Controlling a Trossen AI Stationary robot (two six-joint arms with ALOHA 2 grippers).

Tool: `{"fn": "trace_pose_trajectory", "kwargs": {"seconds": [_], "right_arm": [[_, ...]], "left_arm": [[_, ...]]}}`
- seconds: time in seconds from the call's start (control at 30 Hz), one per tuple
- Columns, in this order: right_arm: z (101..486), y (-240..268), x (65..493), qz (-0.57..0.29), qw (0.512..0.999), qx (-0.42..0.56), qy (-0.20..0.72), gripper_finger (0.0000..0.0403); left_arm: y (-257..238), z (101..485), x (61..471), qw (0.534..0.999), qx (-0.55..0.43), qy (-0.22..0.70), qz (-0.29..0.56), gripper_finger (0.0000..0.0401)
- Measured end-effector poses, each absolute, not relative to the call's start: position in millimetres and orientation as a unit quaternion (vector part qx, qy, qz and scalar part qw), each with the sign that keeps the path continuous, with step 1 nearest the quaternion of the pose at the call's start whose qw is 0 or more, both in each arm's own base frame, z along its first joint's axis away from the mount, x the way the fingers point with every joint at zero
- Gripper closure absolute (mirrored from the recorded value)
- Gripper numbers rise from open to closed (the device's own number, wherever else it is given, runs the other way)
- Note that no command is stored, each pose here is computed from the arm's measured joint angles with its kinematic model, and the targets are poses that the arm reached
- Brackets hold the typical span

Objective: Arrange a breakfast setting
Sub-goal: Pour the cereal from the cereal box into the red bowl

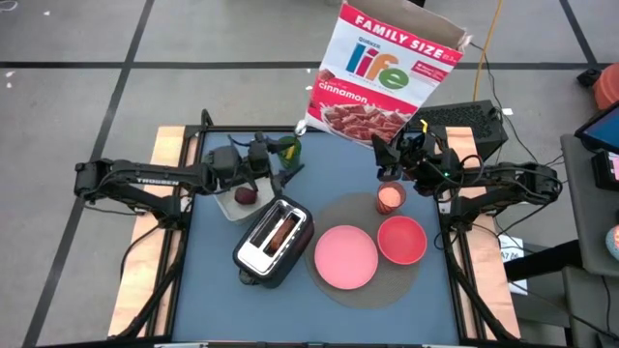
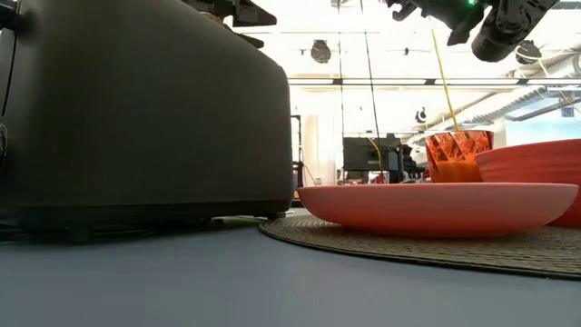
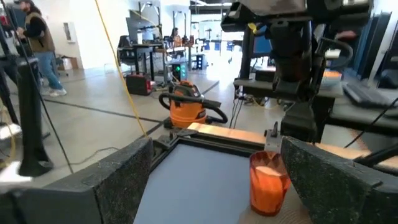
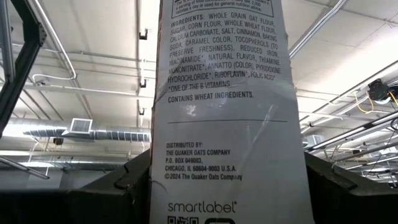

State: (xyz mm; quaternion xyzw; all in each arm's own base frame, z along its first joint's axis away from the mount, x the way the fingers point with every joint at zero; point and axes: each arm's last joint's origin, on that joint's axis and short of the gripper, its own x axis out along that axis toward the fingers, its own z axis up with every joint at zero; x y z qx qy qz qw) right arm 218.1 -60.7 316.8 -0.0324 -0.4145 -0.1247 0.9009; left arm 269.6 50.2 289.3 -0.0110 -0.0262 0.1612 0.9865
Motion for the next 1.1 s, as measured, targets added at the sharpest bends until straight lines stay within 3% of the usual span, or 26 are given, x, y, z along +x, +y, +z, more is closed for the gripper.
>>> {"fn": "trace_pose_trajectory", "kwargs": {"seconds": [0.4, 0.73, 1.1], "right_arm": [[317, -61, 218, -0.125, 0.901, -0.032, -0.415, 0.0145], [317, -61, 218, -0.123, 0.901, -0.033, -0.415, 0.0145], [314, -60, 221, -0.093, 0.913, -0.015, -0.398, 0.0145]], "left_arm": [[49, 285, 292, 0.987, -0.051, -0.132, 0.073, 0.0041], [53, 261, 314, 0.972, -0.073, -0.215, 0.059, 0.0041], [57, 276, 336, 0.964, -0.07, -0.25, 0.055, 0.0041]]}}
